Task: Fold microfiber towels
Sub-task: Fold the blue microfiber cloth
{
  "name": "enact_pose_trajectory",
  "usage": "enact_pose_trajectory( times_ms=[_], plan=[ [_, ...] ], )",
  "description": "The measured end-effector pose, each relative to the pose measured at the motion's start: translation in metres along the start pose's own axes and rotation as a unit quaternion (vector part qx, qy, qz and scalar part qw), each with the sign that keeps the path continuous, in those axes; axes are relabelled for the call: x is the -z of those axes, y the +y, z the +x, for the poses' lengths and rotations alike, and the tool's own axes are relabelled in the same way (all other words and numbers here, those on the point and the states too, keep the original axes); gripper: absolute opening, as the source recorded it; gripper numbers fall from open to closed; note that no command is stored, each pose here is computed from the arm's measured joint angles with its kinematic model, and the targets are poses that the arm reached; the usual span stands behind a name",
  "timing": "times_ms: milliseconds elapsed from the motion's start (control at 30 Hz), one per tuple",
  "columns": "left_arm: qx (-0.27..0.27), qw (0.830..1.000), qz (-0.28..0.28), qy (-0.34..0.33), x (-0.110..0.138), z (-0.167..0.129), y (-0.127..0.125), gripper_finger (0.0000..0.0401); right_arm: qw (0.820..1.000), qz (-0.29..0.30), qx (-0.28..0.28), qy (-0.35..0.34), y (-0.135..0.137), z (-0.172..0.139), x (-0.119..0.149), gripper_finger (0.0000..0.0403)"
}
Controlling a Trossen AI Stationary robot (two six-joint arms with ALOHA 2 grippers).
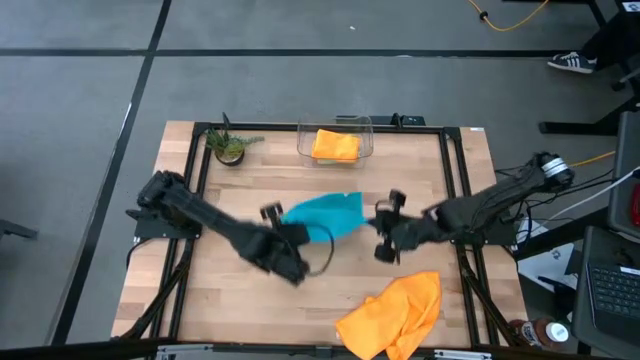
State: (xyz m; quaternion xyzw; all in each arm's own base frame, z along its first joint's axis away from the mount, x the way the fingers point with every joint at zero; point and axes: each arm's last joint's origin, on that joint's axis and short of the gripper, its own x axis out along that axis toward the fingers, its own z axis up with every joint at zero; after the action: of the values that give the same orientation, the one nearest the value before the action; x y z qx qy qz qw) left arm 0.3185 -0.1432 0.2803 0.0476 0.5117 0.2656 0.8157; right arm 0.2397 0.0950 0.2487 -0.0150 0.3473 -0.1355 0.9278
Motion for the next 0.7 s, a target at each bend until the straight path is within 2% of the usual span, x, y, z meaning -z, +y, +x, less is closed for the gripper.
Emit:
enact_pose_trajectory(
  times_ms=[167,267,400,533,700],
  plan=[
    [0.063,0.997,-0.033,-0.019,0.026,-0.006,-0.038,0.0000,0.999,0.015,-0.044,0.013,0.038,0.000,0.018,0.0000],
    [0.112,0.992,-0.050,-0.025,0.039,-0.008,-0.057,0.0000,0.995,0.024,-0.092,0.030,0.058,0.000,0.027,0.0000],
    [0.134,0.989,-0.049,-0.035,0.049,-0.014,-0.067,0.0000,0.992,0.008,-0.128,0.019,0.076,0.000,0.032,0.0000],
    [0.118,0.991,-0.047,-0.046,0.047,-0.013,-0.065,0.0000,0.996,0.002,-0.087,-0.018,0.073,0.003,0.027,0.0000],
    [0.068,0.997,-0.006,-0.032,0.039,0.000,-0.049,0.0000,0.999,-0.022,-0.021,-0.038,0.056,0.016,0.017,0.0000]
  ],
)
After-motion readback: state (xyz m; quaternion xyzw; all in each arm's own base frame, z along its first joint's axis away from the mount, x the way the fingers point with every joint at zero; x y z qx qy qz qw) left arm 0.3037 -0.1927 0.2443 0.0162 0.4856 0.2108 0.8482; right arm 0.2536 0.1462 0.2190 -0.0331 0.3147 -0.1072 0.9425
